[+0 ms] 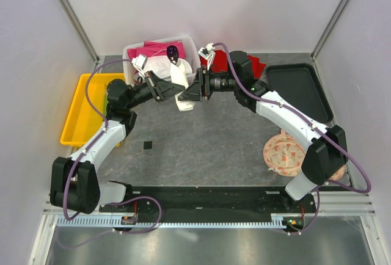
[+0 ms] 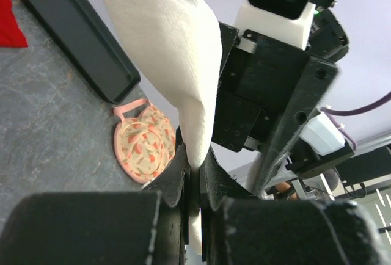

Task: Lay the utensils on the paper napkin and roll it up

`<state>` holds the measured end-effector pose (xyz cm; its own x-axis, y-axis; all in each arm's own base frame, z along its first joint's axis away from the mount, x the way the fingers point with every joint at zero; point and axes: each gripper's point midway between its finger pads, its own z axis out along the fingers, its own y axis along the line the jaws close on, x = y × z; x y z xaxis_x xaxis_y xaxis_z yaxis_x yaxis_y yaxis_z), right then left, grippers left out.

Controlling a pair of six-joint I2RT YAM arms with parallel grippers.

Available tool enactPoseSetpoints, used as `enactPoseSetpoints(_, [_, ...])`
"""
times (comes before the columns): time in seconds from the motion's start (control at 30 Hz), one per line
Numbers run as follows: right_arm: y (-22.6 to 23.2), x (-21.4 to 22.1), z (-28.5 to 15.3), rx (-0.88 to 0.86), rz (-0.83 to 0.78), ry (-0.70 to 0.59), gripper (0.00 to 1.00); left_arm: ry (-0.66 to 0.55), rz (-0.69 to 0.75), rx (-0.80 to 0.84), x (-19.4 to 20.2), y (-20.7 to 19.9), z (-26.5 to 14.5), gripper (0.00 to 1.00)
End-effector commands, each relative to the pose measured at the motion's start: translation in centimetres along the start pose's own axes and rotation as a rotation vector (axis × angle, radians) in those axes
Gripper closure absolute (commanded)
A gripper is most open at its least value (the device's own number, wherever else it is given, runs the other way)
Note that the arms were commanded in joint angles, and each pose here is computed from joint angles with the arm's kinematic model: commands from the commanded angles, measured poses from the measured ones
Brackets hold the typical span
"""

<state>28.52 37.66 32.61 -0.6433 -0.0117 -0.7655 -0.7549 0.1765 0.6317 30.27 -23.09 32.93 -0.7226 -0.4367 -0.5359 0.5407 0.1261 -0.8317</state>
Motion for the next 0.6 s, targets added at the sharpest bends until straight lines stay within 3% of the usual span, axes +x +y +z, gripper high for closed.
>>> enactPoseSetpoints(0.0, [2.3,-2.2,-1.1,-0.029,-0.12,-0.063,0.31,0.043,0.115,0.011,0.2,-1.3,-0.4,0.98])
enactPoseSetpoints(0.2, [1.2,-2.1,-1.7,0.033,-0.13,-0.05,0.02,0.099,0.2,-0.052,0.5,0.2,-1.8,0.98])
enactPoseSetpoints(0.27, [0.5,-2.0,-1.9,0.063,-0.124,-0.046,0.02,0.129,0.181,-0.103,0.6,1.2,-2.8,0.98])
enactPoseSetpoints(0.43, [-1.2,-2.2,-2.7,0.117,-0.113,-0.051,0.02,0.194,0.295,-0.183,-0.3,2.8,-5.9,0.98])
enactPoseSetpoints(0.57, [-1.9,-2.2,-3.0,0.133,-0.117,-0.049,0.02,0.201,0.301,-0.265,-2.5,5.3,-10.5,0.98])
